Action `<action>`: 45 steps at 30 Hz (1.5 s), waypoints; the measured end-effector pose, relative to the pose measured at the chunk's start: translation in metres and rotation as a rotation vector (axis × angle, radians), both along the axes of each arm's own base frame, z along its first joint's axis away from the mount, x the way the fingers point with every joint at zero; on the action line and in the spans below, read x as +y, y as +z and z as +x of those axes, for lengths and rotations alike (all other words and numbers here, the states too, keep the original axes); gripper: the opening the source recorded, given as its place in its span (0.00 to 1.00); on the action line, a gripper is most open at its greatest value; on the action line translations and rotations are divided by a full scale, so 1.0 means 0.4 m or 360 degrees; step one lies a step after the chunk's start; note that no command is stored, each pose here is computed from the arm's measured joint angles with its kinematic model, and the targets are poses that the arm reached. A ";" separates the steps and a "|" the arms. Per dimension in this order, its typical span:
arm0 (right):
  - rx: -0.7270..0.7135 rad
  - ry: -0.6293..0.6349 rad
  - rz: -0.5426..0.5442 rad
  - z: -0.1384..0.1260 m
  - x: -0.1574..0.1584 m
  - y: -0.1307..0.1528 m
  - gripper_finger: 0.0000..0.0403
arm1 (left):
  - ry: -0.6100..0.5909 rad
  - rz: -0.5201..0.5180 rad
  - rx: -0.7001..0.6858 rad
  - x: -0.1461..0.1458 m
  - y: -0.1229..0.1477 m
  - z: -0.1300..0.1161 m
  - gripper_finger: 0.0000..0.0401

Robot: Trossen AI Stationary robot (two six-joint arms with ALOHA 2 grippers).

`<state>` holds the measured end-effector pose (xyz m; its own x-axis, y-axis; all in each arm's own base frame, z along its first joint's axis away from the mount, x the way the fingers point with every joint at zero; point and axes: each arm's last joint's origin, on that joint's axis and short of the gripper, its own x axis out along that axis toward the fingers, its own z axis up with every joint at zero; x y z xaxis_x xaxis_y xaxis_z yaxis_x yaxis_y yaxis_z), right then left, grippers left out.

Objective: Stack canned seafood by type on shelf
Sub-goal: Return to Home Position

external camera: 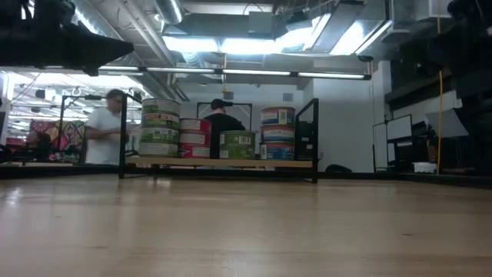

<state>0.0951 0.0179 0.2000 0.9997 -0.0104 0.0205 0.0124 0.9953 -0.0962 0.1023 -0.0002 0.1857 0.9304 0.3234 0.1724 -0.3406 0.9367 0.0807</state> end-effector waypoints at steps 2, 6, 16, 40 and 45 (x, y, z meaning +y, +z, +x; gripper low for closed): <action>0.0024 0.0030 0.0030 0.003 0.002 -0.015 0.01 | 0.0039 0.0026 -0.0004 0.006 0.002 -0.003 0.01; 0.0085 0.0030 0.0087 0.009 0.004 -0.052 0.01 | 0.0102 0.0030 0.0031 0.016 -0.004 -0.008 0.01; 0.0012 -0.0168 -0.0010 0.020 -0.025 -0.076 0.01 | 0.0137 -0.0005 0.0053 0.029 -0.012 -0.015 0.01; 0.0176 -0.0503 0.0221 0.012 -0.128 -0.107 0.01 | 0.0200 -0.0032 0.0263 0.042 -0.044 -0.012 0.01; 0.0179 -0.0508 0.0221 0.012 -0.128 -0.108 0.01 | 0.0206 0.0005 0.0279 0.042 -0.044 -0.012 0.01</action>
